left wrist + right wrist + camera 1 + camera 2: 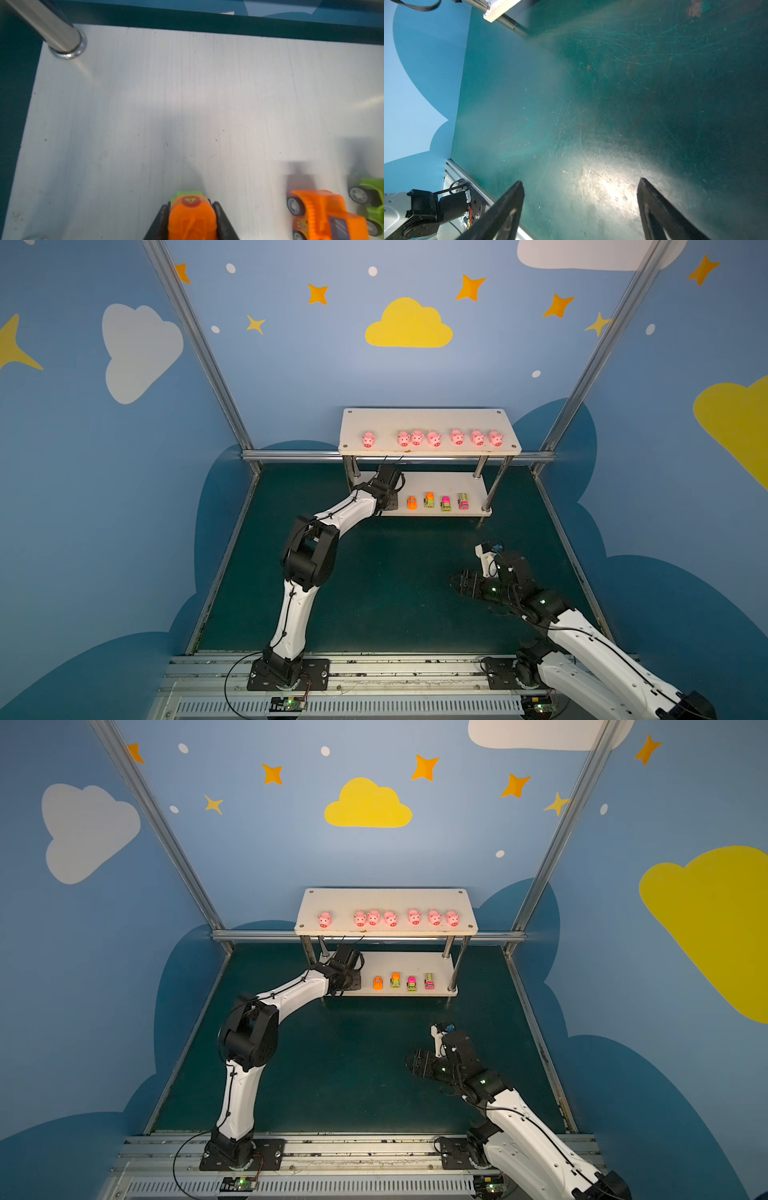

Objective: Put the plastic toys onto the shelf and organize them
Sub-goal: 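Carry the truck with the left gripper to the lower shelf, then lower the truck at the shelf end and open the left gripper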

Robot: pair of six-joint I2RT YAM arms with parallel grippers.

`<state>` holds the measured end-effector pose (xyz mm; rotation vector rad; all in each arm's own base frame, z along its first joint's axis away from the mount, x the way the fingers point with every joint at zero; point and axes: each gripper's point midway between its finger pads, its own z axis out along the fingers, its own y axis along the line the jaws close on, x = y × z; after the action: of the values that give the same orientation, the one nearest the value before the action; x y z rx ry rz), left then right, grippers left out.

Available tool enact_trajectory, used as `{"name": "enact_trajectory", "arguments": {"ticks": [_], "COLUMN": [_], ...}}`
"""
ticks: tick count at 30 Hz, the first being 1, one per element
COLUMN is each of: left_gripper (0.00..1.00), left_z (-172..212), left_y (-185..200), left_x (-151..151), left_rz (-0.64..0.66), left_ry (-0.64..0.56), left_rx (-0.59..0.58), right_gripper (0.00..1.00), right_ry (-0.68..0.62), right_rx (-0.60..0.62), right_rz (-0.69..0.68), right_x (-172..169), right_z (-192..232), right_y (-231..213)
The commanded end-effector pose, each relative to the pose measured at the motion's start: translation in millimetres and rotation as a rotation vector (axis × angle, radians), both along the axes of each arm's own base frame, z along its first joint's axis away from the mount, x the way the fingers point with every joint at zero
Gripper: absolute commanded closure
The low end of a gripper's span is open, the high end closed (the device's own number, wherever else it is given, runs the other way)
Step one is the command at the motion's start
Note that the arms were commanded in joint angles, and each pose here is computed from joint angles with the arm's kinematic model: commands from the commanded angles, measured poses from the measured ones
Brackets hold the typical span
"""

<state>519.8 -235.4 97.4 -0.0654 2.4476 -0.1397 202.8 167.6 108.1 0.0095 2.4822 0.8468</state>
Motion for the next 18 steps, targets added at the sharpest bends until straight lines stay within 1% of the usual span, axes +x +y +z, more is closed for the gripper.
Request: {"name": "enact_trajectory", "arguments": {"ticks": [1,8,9,11,13,15,18], "left_gripper": [0.63,0.51,0.48,0.38,0.32,0.22,0.16], "left_z": [2.4,5.1,6.1,8.3,11.0,14.7,21.2], "left_y": [-1.0,-4.2,-5.3,-5.2,-4.8,-4.2,-4.2], "left_x": [4.1,3.1,2.3,1.6,1.0,0.6,-1.8], "left_rz": [-0.008,-0.016,-0.020,-0.019,-0.020,-0.020,-0.026], "left_ry": [0.002,0.020,0.021,0.022,0.019,0.014,0.005], "left_rx": [-0.008,-0.019,-0.021,-0.024,-0.025,-0.024,-0.022], "right_gripper": [0.16,0.16,0.16,0.16,0.16,0.16,0.16], "right_ry": [-0.038,-0.026,-0.026,-0.027,-0.028,-0.026,-0.022], "right_rx": [0.020,0.021,0.022,0.024,0.025,0.027,0.031], "right_rz": [0.016,0.012,0.013,0.013,0.014,0.014,0.015], "right_x": [6.4,8.1,8.0,8.4,8.5,8.5,7.7], "right_z": [11.4,9.3,9.3,10.6,11.1,11.3,11.9], "right_y": [4.3,4.3,4.4,4.6,4.8,4.7,4.9]}}
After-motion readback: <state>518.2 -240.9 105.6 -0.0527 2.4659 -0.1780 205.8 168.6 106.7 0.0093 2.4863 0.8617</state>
